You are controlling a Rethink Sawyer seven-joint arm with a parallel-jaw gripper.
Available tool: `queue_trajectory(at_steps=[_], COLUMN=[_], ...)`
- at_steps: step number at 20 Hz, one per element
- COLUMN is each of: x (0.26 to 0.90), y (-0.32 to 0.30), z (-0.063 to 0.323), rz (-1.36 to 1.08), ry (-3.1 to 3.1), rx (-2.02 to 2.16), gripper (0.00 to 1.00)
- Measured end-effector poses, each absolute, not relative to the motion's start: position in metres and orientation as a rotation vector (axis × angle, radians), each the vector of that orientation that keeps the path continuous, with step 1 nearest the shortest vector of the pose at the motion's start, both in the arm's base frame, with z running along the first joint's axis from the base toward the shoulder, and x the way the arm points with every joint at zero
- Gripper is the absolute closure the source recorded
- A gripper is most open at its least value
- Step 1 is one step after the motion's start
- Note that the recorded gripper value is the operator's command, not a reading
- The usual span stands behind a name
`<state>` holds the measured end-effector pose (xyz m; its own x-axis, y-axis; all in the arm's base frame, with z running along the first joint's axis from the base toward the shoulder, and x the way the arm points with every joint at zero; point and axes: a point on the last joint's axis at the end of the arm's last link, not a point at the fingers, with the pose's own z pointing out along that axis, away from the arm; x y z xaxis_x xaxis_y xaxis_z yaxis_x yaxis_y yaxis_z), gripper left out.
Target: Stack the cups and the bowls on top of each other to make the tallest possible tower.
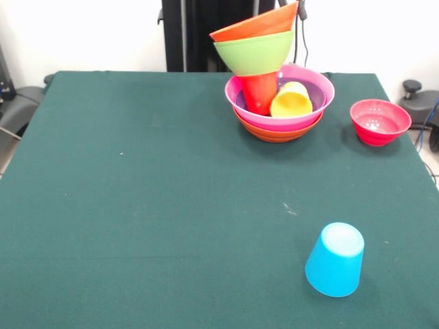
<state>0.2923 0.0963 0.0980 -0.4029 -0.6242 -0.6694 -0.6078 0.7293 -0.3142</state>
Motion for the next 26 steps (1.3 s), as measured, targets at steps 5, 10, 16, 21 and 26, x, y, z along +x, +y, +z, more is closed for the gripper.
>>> queue_trajectory(at_steps=[5, 10, 16, 21, 26], x=[0.296, 0.297, 0.297, 0.295, 0.288], y=[0.097, 0.098, 0.096, 0.09, 0.078], z=[0.104, 0.107, 0.111, 0.117, 0.124], rz=[-0.021, -0.016, -0.024, -0.049, -0.08], ry=[2.1, 2.106, 2.14, 2.207, 2.306], rx=[-0.929, -0.936, -0.938, -0.951, -0.975], gripper=[0.0, 0.0, 0.0, 0.0, 0.0])
